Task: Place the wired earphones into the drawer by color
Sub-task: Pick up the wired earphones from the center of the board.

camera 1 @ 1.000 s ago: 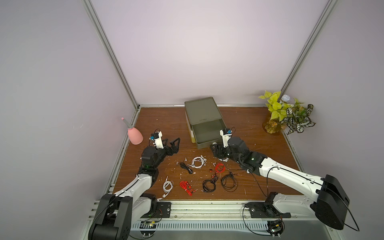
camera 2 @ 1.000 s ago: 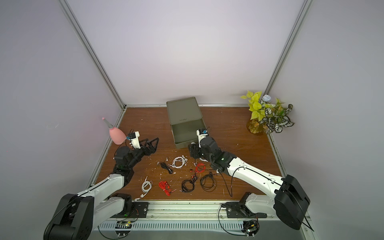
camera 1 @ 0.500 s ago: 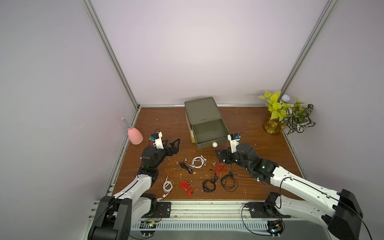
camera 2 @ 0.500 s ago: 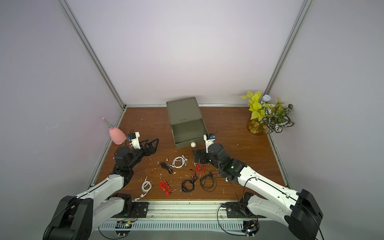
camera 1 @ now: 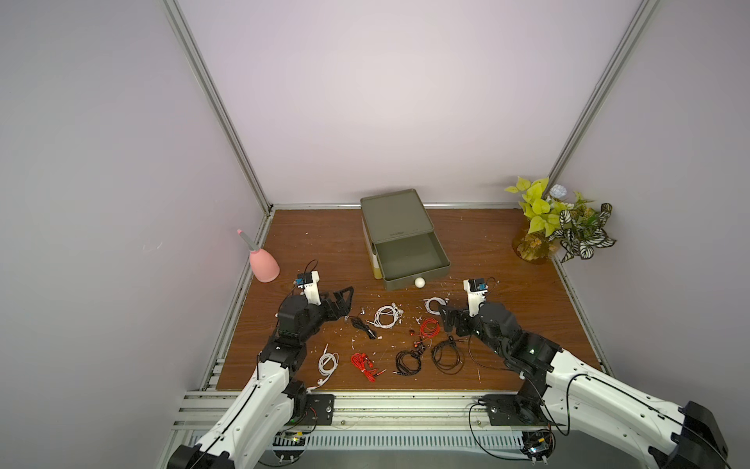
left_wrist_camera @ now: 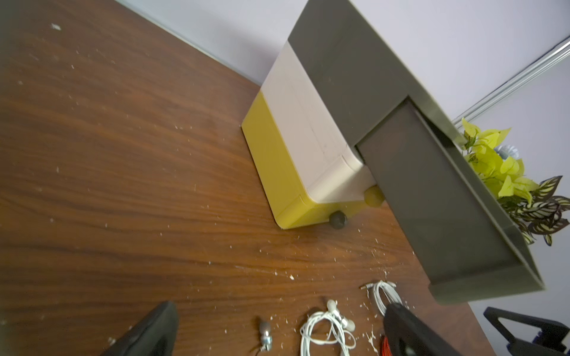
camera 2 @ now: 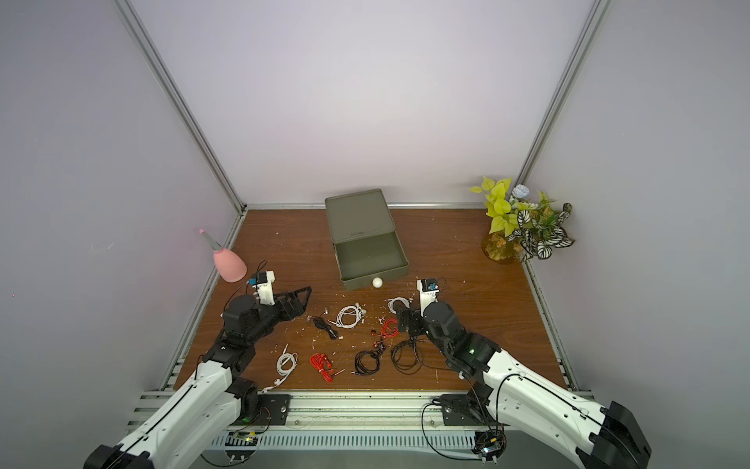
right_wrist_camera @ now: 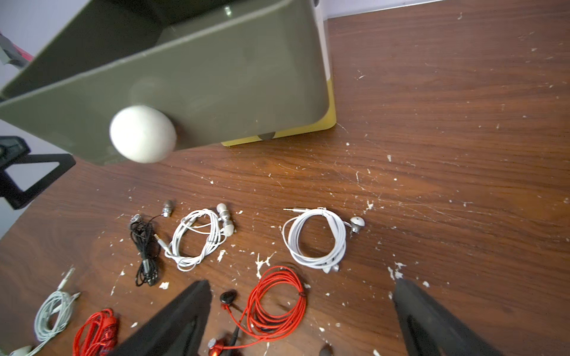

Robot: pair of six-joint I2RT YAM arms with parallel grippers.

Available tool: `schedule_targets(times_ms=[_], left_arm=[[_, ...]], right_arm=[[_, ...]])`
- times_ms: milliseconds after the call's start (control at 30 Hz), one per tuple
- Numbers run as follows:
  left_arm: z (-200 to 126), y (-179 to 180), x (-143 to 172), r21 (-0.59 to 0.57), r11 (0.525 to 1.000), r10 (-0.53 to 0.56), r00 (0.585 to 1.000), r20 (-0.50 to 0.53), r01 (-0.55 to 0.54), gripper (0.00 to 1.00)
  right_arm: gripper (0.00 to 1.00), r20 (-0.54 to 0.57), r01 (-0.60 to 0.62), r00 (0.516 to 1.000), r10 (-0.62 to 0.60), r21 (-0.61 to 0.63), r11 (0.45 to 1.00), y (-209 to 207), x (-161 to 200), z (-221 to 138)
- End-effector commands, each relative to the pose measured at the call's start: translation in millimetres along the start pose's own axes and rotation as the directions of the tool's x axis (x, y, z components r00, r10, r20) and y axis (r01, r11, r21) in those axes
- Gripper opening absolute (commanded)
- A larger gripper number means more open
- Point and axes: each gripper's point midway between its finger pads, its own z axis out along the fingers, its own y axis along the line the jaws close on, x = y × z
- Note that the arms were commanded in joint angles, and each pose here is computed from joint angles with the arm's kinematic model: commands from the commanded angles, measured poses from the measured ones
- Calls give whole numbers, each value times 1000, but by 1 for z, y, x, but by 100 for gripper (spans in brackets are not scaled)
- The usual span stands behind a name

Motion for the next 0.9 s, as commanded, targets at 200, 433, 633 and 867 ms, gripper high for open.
schedule_targets(times_ms=[200, 433, 633, 867], left_arm=[[6, 4, 62, -164, 984, 33, 971, -236, -73, 96], [9, 10, 86, -191, 979, 12, 953, -302, -73, 85], [8, 21, 96, -220, 971, 17, 948, -319, -91, 74], [13, 23, 106, -212, 972, 21, 935, -355, -102, 61]], right_arm=[[99, 85, 4, 996, -8, 43, 999, -7, -15, -1], [99, 94, 6, 996, -11, 54, 999, -10, -13, 0], [99, 89, 3, 996, -9, 59, 998, -12, -10, 0], [99, 96, -8, 995, 3, 56, 998, -13, -10, -2]])
